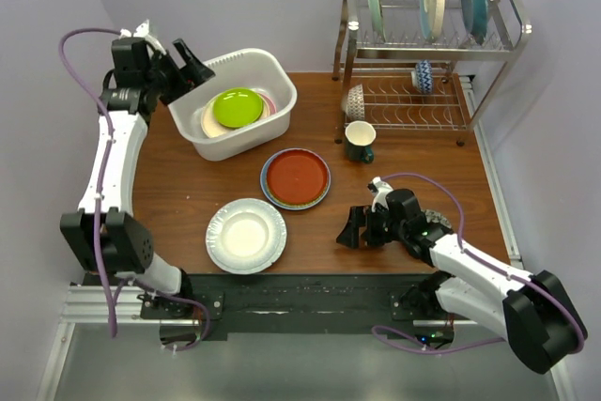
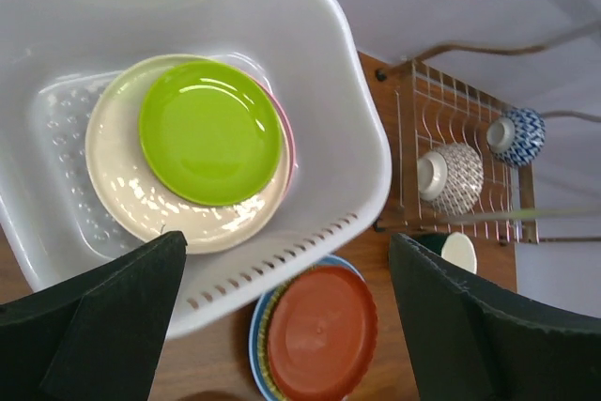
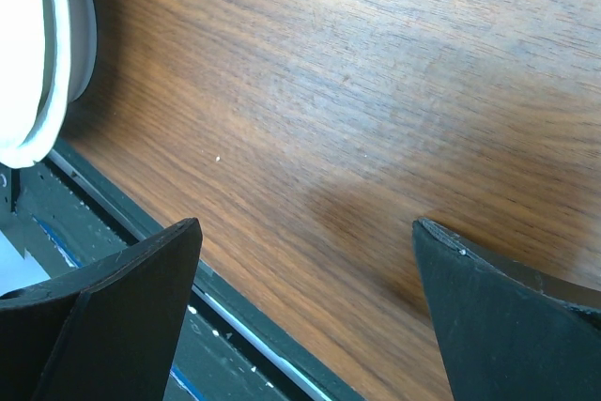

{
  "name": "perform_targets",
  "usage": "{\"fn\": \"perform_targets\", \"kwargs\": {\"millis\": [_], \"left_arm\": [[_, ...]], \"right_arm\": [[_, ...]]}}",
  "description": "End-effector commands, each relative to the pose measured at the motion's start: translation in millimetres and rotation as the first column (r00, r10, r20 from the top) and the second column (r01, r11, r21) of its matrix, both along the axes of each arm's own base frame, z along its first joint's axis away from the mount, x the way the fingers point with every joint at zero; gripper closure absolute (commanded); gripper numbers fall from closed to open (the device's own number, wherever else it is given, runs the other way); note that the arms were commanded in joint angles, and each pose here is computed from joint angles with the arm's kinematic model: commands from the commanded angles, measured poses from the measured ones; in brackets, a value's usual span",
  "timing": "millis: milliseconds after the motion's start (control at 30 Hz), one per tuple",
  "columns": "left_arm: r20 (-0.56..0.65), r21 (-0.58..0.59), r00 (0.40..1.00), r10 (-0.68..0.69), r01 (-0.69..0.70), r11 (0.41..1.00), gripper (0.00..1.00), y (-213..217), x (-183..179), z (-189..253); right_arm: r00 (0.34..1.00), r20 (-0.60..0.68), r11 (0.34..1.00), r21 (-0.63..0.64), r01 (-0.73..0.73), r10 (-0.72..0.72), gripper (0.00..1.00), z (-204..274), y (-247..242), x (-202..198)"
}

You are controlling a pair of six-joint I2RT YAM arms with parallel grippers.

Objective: Place the plates into the plastic bin on the countertop
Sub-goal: Place the plate in the plastic bin, then pick up the plate at the center of the board.

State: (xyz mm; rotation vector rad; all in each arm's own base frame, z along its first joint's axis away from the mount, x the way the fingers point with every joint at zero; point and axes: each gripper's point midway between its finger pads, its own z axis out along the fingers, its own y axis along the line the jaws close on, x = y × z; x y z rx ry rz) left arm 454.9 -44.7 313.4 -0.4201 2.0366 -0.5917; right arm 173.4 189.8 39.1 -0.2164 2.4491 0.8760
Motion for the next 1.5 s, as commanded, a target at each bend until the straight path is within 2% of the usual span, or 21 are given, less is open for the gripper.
{"fn": "perform_targets", "kwargs": {"millis": [0, 67, 100, 167, 300, 467, 667, 867, 1033, 1133, 1167, 1467], "left_arm": [[-0.011, 0.007, 0.994, -0.112, 0.112, 0.994, 0.08, -30, -40, -15], [0.007, 0.006, 0.987, -0.159, 0.159, 0.987, 0.09, -53, -60, -13], [-0.031, 0.004, 0.986, -0.161, 0.162, 0.987, 0.09, -57, -68, -30], [-0.033, 0.003, 0.983, -0.182, 0.182, 0.983, 0.09, -73, -85, -35], [-0.101, -0.055, 0.971, -0.219, 0.214, 0.975, 0.11, -93, -115, -78], [-0.145, -0.097, 0.961, -0.236, 0.223, 0.970, 0.12, -107, -140, -110], [-0.244, -0.090, 0.932, -0.270, 0.255, 0.963, 0.13, -130, -159, -156], [-0.275, -0.092, 0.920, -0.280, 0.264, 0.960, 0.18, -148, -154, -176], [-0.314, -0.059, 0.911, -0.267, 0.262, 0.963, 0.25, -152, -140, -192], [-0.335, -0.044, 0.903, -0.270, 0.271, 0.961, 0.35, -156, -132, -200], [-0.335, -0.039, 0.902, -0.271, 0.274, 0.961, 0.42, -156, -129, -201], [-0.353, -0.031, 0.894, -0.275, 0.282, 0.959, 0.48, -164, -113, -212]], "right_arm": [[1.000, 0.004, 1.000, -0.004, -0.005, 0.005, 0.01, 7, 3, 5], [1.000, 0.013, 1.000, -0.004, -0.010, 0.010, 0.01, 12, 5, 8], [1.000, 0.027, 1.000, 0.005, -0.012, 0.011, 0.01, 19, 8, 13], [1.000, 0.029, 1.000, 0.014, -0.010, 0.010, 0.01, 25, 12, 18], [0.999, 0.047, 0.999, 0.034, -0.009, 0.008, 0.02, 46, 25, 39], [0.999, -0.003, 0.999, 0.018, 0.041, -0.041, 0.04, 44, 34, 60], [0.996, -0.021, 0.996, 0.014, 0.088, -0.088, 0.10, 53, 48, 91], [0.995, -0.022, 0.995, 0.013, 0.098, -0.098, 0.21, 59, 59, 112], [0.996, -0.019, 0.996, 0.028, 0.090, -0.090, 0.21, 63, 64, 117], [0.996, -0.014, 0.995, 0.026, 0.093, -0.092, 0.21, 64, 63, 116], [0.996, -0.017, 0.996, 0.024, 0.091, -0.091, 0.21, 63, 63, 115], [0.996, -0.019, 0.996, 0.025, 0.090, -0.090, 0.20, 62, 62, 114]]}}
